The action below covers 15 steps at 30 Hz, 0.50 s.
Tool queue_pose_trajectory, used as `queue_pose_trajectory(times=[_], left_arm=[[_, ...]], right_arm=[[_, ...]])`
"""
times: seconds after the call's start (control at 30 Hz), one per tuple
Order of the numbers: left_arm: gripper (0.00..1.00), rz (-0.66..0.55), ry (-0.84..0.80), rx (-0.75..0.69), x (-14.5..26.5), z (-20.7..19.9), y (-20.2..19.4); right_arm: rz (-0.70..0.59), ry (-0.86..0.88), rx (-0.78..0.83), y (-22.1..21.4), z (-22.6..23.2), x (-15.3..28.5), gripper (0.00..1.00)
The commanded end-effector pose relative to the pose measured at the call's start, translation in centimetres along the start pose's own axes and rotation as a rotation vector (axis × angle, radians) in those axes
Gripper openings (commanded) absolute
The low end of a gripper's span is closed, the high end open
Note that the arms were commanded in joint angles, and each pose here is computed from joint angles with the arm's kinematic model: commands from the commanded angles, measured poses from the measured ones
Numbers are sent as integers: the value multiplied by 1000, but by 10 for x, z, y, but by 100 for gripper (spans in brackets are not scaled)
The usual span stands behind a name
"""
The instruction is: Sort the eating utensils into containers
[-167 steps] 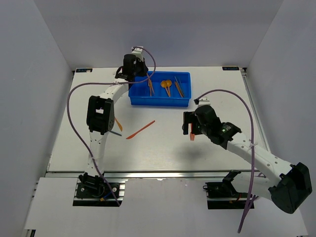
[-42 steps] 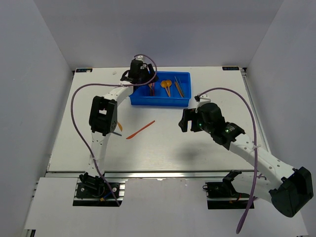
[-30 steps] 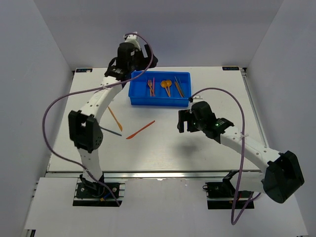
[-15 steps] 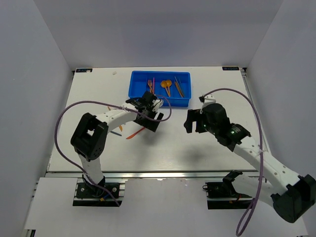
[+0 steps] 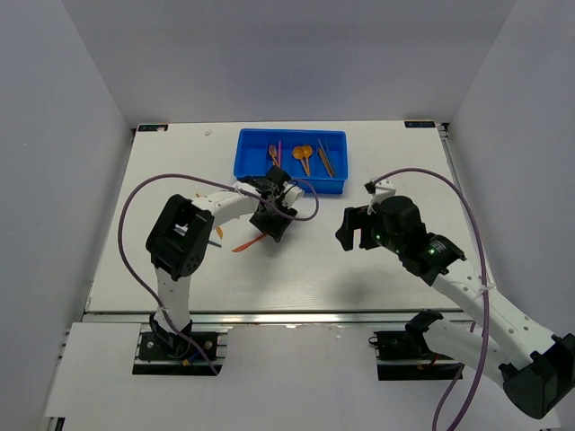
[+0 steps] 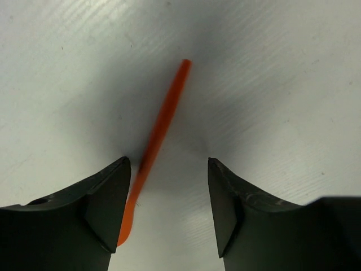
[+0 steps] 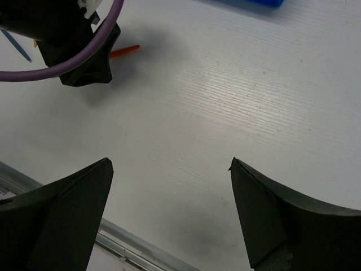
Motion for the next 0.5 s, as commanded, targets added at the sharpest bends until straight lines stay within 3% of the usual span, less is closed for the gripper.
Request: queue_pose_trajectory(times=[0.0, 0.17, 0.23, 0.3, 0.47], left_arm=[[66, -24, 16, -27, 4, 7, 14], [63, -44, 2, -26, 6, 12, 22], [59, -34, -12, -26, 4, 12, 22], [48, -4, -20, -21, -4, 12, 18], [42, 7, -51, 37, -19, 7, 4]], right_arm=[[-26, 25, 23, 3, 1, 2, 89], [-32, 21, 28, 3, 0, 2, 89], [-32, 27, 28, 4, 1, 1, 89], [-31, 33, 28, 3, 2, 1, 89], [-38, 35, 25, 3, 2, 1, 89]])
Point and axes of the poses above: each gripper's point midway between its finger pads, its own x axis back along the fingers, its own z axis along the line the jaws close on, y = z × x, the point moved 8 cm from there along x, back along the fingers, and after that the axes turned 2 degrees about x, right-handed, at the moved point
